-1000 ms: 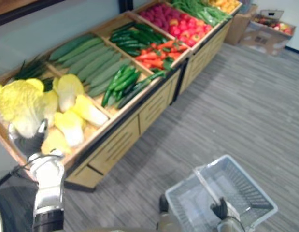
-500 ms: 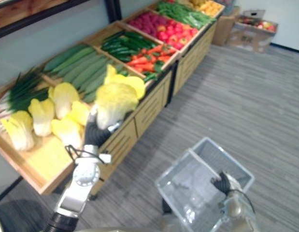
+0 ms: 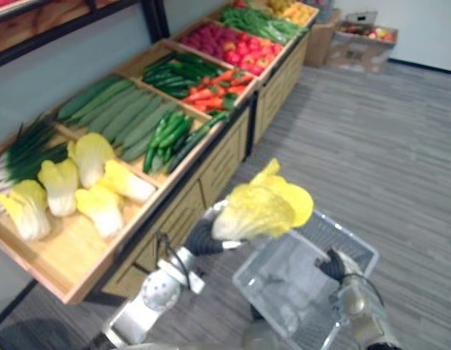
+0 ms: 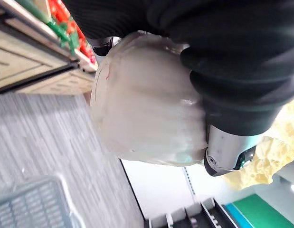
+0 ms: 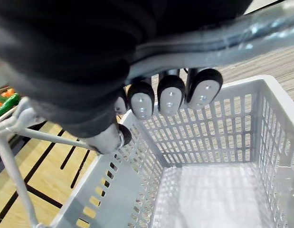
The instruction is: Pick vegetable in the basket
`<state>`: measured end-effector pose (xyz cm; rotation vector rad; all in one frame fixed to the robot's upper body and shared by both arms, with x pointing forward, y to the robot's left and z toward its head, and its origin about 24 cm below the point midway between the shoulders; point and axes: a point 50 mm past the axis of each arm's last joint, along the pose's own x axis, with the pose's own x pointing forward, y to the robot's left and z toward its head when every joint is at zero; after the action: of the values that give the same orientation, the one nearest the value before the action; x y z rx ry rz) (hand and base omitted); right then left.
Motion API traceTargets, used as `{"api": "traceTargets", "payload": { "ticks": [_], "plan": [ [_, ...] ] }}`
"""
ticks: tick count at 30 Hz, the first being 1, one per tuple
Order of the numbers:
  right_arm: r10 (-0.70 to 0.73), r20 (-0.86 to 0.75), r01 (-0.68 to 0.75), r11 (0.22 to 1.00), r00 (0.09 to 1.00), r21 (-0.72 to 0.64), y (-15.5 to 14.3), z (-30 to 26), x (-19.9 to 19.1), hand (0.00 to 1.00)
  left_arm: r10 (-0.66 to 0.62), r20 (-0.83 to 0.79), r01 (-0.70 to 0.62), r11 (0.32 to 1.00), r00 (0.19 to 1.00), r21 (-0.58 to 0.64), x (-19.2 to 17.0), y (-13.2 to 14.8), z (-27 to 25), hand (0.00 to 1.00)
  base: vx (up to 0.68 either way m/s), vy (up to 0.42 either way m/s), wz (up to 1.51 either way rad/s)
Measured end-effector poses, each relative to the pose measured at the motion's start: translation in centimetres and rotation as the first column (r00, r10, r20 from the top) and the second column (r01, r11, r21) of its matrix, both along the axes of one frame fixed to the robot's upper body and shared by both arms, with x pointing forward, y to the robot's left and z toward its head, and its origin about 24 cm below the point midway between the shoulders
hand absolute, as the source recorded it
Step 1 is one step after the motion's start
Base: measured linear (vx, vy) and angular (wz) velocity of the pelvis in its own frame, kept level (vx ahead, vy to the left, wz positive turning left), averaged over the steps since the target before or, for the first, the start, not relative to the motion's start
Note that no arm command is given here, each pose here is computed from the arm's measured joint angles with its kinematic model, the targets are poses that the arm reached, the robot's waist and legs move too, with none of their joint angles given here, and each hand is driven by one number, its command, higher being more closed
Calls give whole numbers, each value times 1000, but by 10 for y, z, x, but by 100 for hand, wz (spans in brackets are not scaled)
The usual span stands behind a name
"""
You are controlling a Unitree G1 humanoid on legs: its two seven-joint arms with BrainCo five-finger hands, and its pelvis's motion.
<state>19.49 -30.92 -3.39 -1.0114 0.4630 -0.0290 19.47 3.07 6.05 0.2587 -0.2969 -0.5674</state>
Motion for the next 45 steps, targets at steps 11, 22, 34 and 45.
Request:
{"api": "traceTargets", "payload": {
  "ticks": [11, 22, 34, 45],
  "plan": [
    [-22, 43, 22, 1000, 999, 4, -4, 9, 10, 100, -130, -224, 147, 987, 966, 58, -33, -1, -43, 100, -11, -22, 0],
    [-22, 139, 18, 999, 990, 28, 0, 27, 26, 100, -158, -358, 239, 951, 920, 195, -46, 6, -83, 100, -16, -25, 0],
    [11, 177, -29, 994, 984, 101, 24, 27, 31, 100, -174, -262, 282, 842, 949, 460, -7, -26, -102, 100, -17, -19, 3],
    [-2, 161, -27, 984, 987, 176, 39, 17, 27, 100, -160, -199, 246, 790, 967, 561, 15, -41, -104, 0, -11, -11, -2]
  ]
}}
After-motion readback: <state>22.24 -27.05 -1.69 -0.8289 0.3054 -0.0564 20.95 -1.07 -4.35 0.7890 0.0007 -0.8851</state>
